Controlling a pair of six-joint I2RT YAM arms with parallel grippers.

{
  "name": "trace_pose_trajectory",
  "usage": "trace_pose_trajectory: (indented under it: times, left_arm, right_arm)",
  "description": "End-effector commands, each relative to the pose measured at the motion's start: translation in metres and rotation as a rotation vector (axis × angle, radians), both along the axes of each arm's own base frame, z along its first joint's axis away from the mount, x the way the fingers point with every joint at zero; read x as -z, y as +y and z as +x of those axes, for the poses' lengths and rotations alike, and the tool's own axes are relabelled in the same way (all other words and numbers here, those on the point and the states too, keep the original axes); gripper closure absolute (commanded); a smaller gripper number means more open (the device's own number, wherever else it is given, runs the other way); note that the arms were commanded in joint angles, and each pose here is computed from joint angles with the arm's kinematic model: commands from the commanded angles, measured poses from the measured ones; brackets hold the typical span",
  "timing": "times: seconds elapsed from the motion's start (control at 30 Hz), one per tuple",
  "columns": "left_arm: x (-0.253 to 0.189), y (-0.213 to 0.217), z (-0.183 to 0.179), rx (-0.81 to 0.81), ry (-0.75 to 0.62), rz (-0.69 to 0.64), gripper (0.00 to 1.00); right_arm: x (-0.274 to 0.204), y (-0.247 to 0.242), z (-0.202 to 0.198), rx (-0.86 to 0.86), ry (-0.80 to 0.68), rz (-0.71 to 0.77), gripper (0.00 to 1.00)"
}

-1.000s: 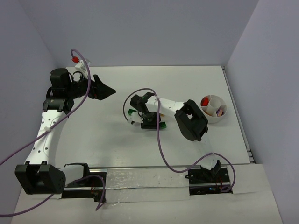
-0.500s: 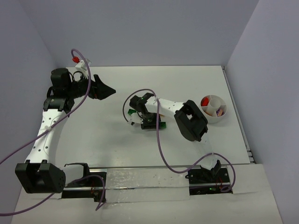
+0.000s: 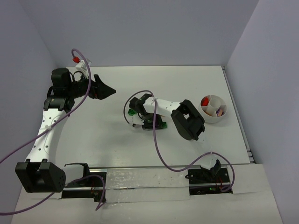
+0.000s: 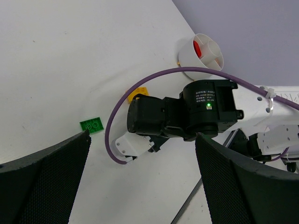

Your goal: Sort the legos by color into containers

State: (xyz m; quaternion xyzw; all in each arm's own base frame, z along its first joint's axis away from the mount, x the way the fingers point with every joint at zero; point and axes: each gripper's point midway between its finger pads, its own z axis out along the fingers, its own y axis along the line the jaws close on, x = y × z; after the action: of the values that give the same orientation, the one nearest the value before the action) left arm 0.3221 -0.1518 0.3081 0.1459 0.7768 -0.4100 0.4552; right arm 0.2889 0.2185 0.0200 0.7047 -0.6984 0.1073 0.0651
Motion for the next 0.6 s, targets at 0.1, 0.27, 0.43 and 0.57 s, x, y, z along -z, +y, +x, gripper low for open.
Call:
trace_pose_trajectory:
  times: [0.1, 0.27, 0.43, 0.57]
  left_arm:
    - [-0.031, 0.0, 0.002, 0.007, -0.094, -0.009, 0.01]
    - [-0.039, 0.001, 0.001, -0.004, -0.122, -0.02, 0.01]
    - [-0.045, 0.003, 0.004, -0.032, -0.145, -0.017, 0.01]
    - [-0.045, 0.002, 0.006, -0.033, -0.141, -0.024, 0.01]
  right_arm:
    - [-0.048, 0.03, 0.012, 0.058, -0.074, 0.188, 1.0]
    - [-0.143, 0.057, 0.032, 0.262, -0.122, 0.604, 1.0]
    - [-0.23, 0.004, 0.068, 0.578, -0.243, 0.953, 1.0]
    - [-0.259, -0.085, 0.098, 0.854, -0.363, 1.088, 1.0]
